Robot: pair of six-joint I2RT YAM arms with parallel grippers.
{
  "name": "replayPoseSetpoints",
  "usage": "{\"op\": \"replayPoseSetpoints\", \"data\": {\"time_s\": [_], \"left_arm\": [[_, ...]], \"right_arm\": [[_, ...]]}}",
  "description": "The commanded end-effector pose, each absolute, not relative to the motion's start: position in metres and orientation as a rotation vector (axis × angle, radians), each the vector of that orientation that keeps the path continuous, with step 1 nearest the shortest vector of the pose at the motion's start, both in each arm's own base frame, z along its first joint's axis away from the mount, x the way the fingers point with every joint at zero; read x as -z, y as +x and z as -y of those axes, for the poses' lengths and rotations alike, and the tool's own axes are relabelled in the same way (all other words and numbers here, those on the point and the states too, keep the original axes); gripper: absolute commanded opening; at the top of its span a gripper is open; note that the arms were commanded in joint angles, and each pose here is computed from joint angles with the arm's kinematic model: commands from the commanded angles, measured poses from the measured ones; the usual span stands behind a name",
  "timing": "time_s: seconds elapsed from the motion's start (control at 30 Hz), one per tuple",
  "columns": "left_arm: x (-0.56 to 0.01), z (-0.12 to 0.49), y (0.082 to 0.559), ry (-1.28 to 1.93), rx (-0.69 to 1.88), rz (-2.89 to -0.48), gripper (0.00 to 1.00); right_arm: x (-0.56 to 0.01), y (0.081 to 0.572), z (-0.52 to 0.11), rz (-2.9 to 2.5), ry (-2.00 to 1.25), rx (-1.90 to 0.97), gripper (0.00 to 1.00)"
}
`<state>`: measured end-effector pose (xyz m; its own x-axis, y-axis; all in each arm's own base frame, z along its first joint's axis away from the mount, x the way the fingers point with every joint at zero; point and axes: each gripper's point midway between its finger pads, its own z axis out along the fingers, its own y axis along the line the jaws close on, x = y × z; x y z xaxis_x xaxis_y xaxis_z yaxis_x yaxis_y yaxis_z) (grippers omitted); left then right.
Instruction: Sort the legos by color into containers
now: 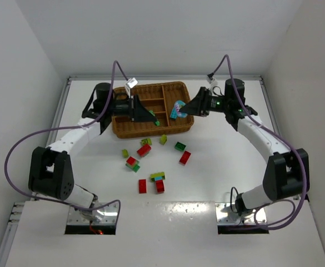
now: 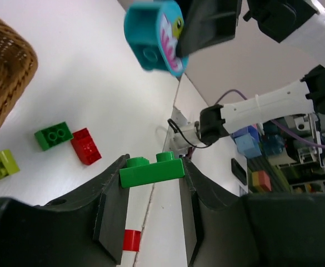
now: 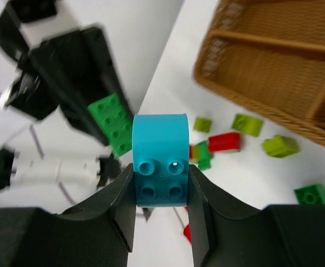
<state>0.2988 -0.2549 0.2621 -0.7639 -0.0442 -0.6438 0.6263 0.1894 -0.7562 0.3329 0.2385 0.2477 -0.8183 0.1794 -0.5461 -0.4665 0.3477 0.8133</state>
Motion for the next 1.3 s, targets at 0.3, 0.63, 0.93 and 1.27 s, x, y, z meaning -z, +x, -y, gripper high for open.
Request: {"op": "replayPoseSetpoints", "data": {"time_s": [0.3,0.63,0.93,1.27], "left_arm": [[-0.187,0.175,0.386,-0.026,0.789,-2.345,0.00],[-0.123,0.134,0.408,-0.187,0.353,-2.473,0.00],[-0.104,0.130,0.418,-0.192,0.254,-2.523,0.69],[-0.160,0.122,0.402,-0.153,0.174,-2.442,0.90]], "right_arm": [[-0.169,0.439,-0.200,-2.348,0.249,-0.640,0.16],[-0.111,0.486,-0.207,-2.426,0.232,-0.411,0.23],[-0.127,0.491,-0.210,-2.418,0.126,-0.332,0.86],[-0.079,0.348,-0.207,-2.565,-0.243,-0.204,0.93]]}}
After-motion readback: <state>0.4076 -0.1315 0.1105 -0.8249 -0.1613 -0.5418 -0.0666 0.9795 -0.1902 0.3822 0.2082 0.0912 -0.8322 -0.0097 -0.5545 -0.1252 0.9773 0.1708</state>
